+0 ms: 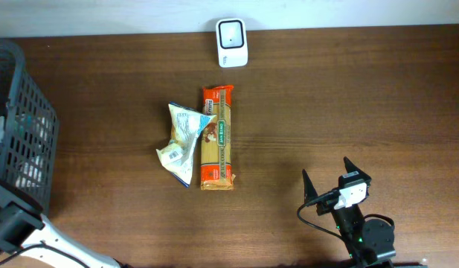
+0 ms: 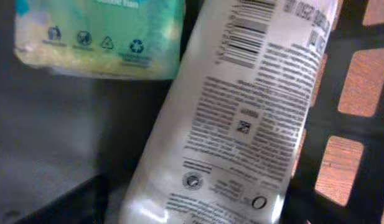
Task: Scan the item barcode
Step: 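Take a white tube from the basket with the left gripper, set it down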
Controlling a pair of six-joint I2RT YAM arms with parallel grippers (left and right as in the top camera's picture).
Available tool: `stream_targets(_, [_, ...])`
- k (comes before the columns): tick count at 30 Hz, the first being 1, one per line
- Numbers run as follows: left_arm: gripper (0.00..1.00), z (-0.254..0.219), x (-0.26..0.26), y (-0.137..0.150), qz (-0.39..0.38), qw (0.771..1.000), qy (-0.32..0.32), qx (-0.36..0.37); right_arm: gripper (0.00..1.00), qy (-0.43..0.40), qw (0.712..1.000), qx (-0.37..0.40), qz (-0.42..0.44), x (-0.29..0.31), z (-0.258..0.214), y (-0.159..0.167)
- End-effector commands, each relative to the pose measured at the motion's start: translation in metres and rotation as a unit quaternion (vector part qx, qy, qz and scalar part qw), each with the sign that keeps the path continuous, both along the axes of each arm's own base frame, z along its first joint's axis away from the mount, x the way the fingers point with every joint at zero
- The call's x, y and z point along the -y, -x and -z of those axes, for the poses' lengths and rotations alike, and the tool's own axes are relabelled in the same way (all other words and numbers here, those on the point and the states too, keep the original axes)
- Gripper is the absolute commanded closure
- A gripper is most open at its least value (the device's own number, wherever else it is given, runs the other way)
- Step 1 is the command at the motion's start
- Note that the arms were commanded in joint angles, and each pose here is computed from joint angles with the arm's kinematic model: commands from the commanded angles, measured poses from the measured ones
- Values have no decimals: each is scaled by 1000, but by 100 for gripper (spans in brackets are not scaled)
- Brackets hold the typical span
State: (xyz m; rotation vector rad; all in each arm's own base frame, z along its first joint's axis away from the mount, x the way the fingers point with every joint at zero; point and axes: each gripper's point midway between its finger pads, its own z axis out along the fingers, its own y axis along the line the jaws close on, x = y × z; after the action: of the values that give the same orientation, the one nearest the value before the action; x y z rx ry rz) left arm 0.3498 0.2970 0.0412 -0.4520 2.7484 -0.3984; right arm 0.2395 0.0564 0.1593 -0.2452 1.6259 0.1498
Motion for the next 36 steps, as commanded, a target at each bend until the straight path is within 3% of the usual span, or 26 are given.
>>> stream_targets(1, [44,26,1,9,6,999,6,-36,1,0,1000,-1,3,1,2,0])
stream_targets(3, [78,26,0,10,6,999,1,-40,1,0,1000,-1,3,1,2,0])
stream_targets(4, [88,26,0,10,6,999,2,-40,1,0,1000,-1,3,1,2,0])
stream_targets(7, [100,20,-1,9,-3,999,3,-40,1,0,1000,-1,3,1,2,0])
stream_targets(12, [100,-52,-12,-5,-34,999,-32,9,1,0,1000,-1,3,1,2,0])
stream_targets(15, [100,-140,-12,-11,-92,990,-69,80,1,0,1000,-1,3,1,2,0])
stream_targets(19, [100,-255,-1,-3,-163,960,-121,193,1,0,1000,-1,3,1,2,0])
stream_targets(21, [100,-312,23,0,-153,942,-125,272,1,0,1000,-1,3,1,2,0])
stream_targets(22, [100,-367,58,-4,-122,920,-94,362,1,0,1000,-1,3,1,2,0])
stream_targets(25, [100,-410,134,-7,-55,907,-111,404,1,0,1000,-1,3,1,2,0])
stream_targets(27, [100,-360,206,-26,-4,945,-119,304,1,0,1000,-1,3,1,2,0])
stream_targets(29, [100,-274,259,-38,66,974,-131,175,1,0,1000,-1,3,1,2,0])
stream_targets(30, [100,-249,271,-38,83,978,-128,142,1,0,1000,-1,3,1,2,0])
stream_targets(33, [100,-111,306,-20,121,986,-110,-15,1,0,1000,-1,3,1,2,0])
stream_targets(36, [100,-24,326,-2,138,985,-97,-46,1,0,1000,-1,3,1,2,0])
